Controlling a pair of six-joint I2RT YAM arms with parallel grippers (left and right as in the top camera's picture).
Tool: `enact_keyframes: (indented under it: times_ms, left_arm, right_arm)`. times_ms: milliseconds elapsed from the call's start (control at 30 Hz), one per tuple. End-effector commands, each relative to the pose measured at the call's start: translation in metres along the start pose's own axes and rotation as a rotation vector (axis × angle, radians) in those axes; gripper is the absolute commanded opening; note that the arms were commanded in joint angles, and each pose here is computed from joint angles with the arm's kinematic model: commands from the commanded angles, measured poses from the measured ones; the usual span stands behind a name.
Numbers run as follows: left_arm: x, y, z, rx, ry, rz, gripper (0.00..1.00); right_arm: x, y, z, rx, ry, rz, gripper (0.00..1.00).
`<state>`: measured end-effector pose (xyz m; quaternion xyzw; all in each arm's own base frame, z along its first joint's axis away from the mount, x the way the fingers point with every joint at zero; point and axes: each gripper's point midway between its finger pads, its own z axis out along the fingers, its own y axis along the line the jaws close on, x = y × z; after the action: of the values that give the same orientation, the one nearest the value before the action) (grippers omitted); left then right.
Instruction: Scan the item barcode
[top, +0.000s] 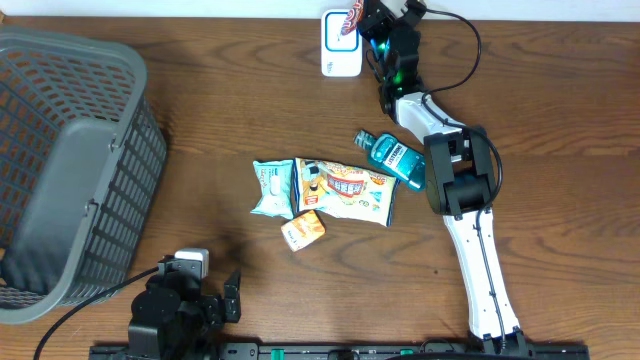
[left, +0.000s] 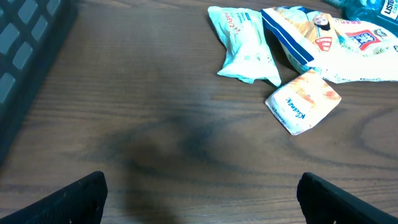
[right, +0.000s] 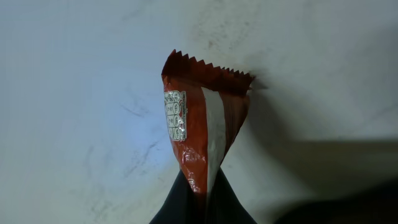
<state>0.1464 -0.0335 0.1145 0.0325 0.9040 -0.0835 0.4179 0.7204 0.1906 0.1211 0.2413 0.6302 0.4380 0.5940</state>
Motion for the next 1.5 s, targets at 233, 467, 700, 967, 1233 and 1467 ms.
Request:
enact_keyframes:
  times_ms: [233, 467, 700, 967, 1233, 1467]
  left_arm:
    - [0.000, -0.003, -0.001, 0.016, -0.001, 0.008, 0.98]
    - [0.000, -0.003, -0.001, 0.016, -0.001, 0.009, 0.98]
    - [0.000, -0.003, -0.001, 0.016, -0.001, 0.008, 0.98]
    - [0.000, -0.003, -0.001, 0.016, -0.001, 0.008, 0.98]
    - [0.000, -0.003, -0.001, 0.016, -0.001, 0.008, 0.98]
    - [0.000, -0.003, -0.001, 0.016, -0.001, 0.008, 0.98]
  right_arm:
    - [0.047, 0.031, -0.005, -0.198, 0.222, -0.386, 0.01]
    - [0.047, 0.030, -0.005, -0.199, 0.220, -0.409, 0.01]
    - [0.051, 0.038, -0.006, -0.250, 0.204, -0.594, 0.01]
    - [0.018, 0.097, -0.026, -0.540, 0.266, -0.647, 0.01]
    - [-0.003, 0.128, -0.048, -0.387, 0.548, -0.885, 0.01]
    - [-0.130, 0.099, -0.106, 0.425, 0.534, -1.193, 0.01]
